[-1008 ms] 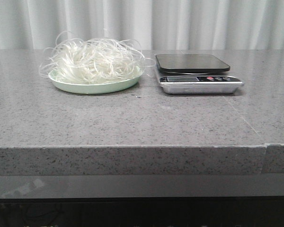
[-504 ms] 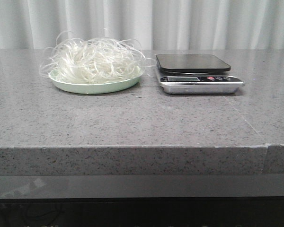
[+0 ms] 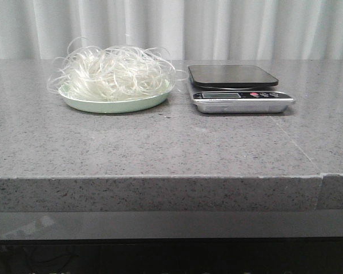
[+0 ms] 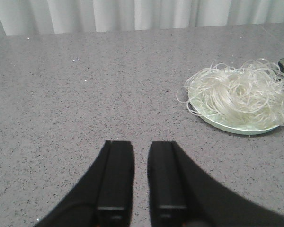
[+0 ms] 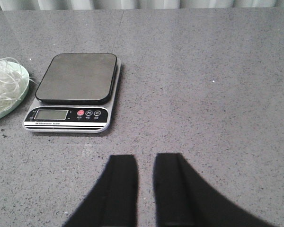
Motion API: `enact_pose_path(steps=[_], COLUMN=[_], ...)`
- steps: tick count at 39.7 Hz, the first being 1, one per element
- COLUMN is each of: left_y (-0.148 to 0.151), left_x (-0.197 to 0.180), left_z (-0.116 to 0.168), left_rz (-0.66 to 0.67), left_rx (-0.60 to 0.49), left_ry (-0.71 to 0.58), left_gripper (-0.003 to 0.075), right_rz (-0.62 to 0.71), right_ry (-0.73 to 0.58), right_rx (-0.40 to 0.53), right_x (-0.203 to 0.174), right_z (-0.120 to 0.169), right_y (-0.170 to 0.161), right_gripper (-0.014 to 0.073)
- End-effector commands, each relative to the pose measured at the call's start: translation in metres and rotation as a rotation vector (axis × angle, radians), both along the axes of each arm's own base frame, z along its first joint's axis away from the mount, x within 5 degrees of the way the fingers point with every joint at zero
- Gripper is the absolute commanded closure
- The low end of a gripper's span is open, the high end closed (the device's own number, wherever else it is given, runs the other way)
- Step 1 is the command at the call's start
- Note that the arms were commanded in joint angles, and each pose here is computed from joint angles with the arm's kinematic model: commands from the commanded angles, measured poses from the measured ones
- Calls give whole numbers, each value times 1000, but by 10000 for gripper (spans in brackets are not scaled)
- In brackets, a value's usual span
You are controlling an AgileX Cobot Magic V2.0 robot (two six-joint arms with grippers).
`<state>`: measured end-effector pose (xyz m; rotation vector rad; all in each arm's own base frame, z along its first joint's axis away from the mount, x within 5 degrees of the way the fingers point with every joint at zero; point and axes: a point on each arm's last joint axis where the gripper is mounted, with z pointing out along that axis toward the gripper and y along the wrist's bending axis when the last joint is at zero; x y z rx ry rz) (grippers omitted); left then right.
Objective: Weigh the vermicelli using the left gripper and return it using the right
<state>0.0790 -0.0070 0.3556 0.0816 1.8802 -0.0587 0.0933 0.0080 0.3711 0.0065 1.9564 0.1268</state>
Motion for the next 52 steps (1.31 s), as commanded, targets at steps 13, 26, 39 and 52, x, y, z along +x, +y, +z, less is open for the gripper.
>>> enact_pose_path(steps=[13, 26, 39, 52], left_y=[-1, -24, -74, -120], left_x=[5, 52, 126, 204], left_z=[16, 32, 33, 16], left_rz=[1, -160, -321, -369], left_rx=[-24, -1, 29, 64], left_ry=[-93, 6, 153, 282], left_gripper=[206, 206, 206, 206], right_rz=[-3, -3, -3, -3], right_ry=[-80, -80, -80, -80], right_rx=[-12, -12, -12, -12], right_x=[3, 3, 3, 3], right_z=[13, 13, 13, 13], right_y=[-1, -1, -1, -1], right_gripper=[41, 41, 41, 41])
